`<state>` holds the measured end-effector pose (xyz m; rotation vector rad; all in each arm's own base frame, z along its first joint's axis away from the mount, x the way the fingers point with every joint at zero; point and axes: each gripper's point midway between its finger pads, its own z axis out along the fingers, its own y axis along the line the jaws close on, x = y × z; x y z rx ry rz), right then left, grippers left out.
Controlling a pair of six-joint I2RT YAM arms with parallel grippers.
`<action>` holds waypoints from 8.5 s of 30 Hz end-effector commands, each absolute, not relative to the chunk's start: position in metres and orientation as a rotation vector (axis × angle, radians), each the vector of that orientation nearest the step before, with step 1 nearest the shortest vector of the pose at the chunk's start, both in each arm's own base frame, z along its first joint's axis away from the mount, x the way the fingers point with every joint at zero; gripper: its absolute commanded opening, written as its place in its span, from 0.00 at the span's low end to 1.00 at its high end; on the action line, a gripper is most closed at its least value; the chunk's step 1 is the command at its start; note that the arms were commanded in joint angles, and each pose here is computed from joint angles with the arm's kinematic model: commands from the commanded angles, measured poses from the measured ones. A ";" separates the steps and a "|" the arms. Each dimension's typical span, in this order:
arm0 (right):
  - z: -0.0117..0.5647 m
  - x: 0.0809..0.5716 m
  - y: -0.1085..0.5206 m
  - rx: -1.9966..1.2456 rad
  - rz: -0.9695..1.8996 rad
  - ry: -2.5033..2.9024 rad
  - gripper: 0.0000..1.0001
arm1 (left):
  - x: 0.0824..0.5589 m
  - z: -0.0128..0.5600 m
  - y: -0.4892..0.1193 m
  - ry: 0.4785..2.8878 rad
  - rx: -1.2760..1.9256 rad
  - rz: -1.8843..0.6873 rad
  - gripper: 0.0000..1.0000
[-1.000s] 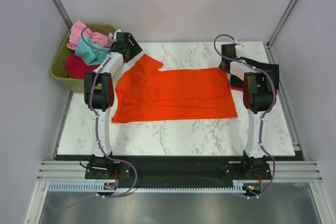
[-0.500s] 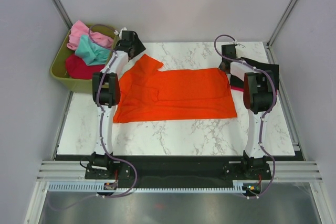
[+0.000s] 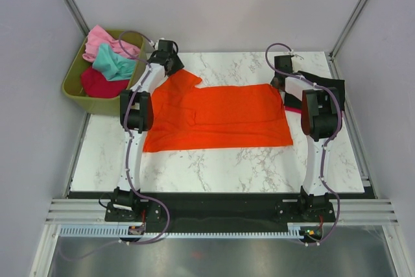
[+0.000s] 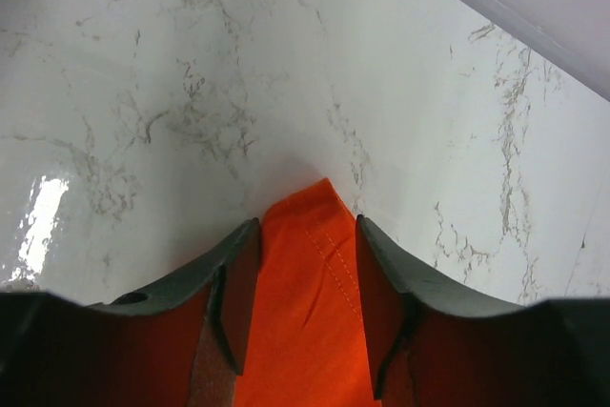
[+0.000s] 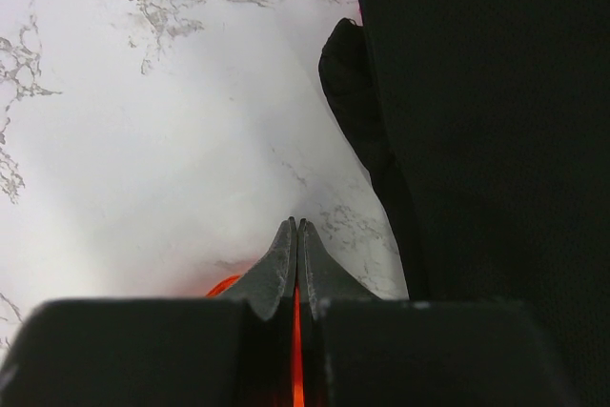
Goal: Fold and stack the t-shirts
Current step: Fold the tshirt
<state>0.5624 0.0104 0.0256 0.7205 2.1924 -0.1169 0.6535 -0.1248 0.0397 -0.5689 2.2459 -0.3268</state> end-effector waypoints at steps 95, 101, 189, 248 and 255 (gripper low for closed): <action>0.110 0.434 0.009 0.690 0.029 2.155 0.00 | 0.444 0.204 -0.065 1.983 -0.395 -0.080 0.02; 0.108 0.424 0.007 0.687 0.014 2.160 0.00 | 0.432 0.201 -0.060 2.003 -0.421 -0.035 0.02; 0.068 0.403 0.459 -0.544 1.191 2.182 0.57 | 0.433 0.078 -0.050 2.042 -0.859 -0.359 0.62; 0.104 0.322 0.439 -0.734 1.409 2.114 0.06 | 0.424 0.040 -0.056 2.233 -0.788 -0.361 0.45; 0.087 0.307 0.427 -0.758 1.389 2.167 0.06 | 0.428 0.020 -0.055 2.275 -0.813 -0.337 0.27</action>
